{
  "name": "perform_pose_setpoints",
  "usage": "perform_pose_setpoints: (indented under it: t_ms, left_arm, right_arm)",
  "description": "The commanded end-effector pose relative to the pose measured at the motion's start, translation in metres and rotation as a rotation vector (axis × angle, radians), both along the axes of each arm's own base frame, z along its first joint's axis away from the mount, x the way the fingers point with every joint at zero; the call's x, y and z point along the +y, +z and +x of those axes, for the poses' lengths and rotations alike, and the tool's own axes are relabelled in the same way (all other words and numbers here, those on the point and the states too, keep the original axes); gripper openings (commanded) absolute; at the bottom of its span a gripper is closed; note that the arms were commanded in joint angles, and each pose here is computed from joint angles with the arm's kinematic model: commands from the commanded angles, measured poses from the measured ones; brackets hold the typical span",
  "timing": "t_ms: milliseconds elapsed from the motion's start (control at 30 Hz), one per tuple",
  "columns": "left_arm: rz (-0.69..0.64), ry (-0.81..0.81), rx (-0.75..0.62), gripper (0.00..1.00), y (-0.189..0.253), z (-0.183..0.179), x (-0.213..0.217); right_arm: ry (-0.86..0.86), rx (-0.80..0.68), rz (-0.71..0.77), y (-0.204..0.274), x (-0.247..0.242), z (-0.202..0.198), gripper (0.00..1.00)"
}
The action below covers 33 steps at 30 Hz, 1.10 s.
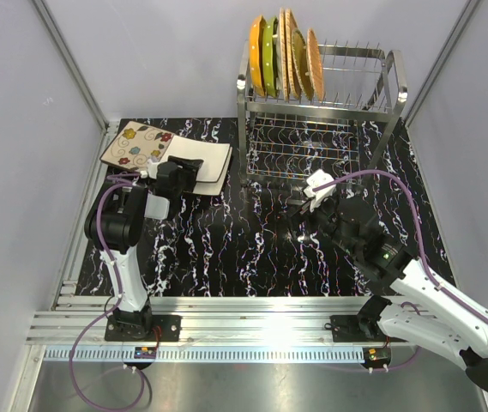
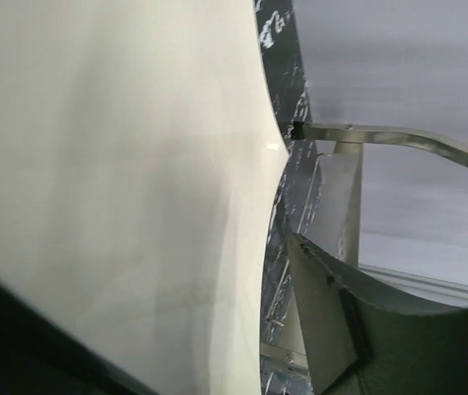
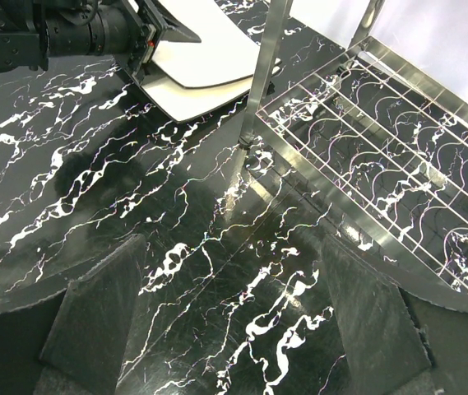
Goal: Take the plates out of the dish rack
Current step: Place the plate on the table
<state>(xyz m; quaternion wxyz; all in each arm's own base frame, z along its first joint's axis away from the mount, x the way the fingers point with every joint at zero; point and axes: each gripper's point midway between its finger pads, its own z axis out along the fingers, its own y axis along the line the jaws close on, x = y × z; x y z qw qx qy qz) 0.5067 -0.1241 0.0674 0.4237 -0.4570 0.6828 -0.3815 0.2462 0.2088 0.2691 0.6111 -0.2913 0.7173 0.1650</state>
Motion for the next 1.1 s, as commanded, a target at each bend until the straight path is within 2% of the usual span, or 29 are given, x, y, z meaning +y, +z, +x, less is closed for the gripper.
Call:
perform_pose_setpoints:
  t_ms: [0,700,1067]
  left_arm:
    - [0.007,-0.029,-0.136,0.65,0.053,0.008,-0.006]
    - [0.112,-0.193,0.11,0.71,0.017,-0.011,-0.021]
    - [0.129,-0.207,0.162,0.72,0.008,-0.023,-0.02]
  right_arm:
    - [-0.004,-0.032,0.06,0.017,0.0,0.001,0.94]
    - [-0.016,-0.031,0.088,0.021,-0.002,0.001,0.93]
    - [-0.016,-0.031,0.097,0.022,-0.003,-0.001,0.93]
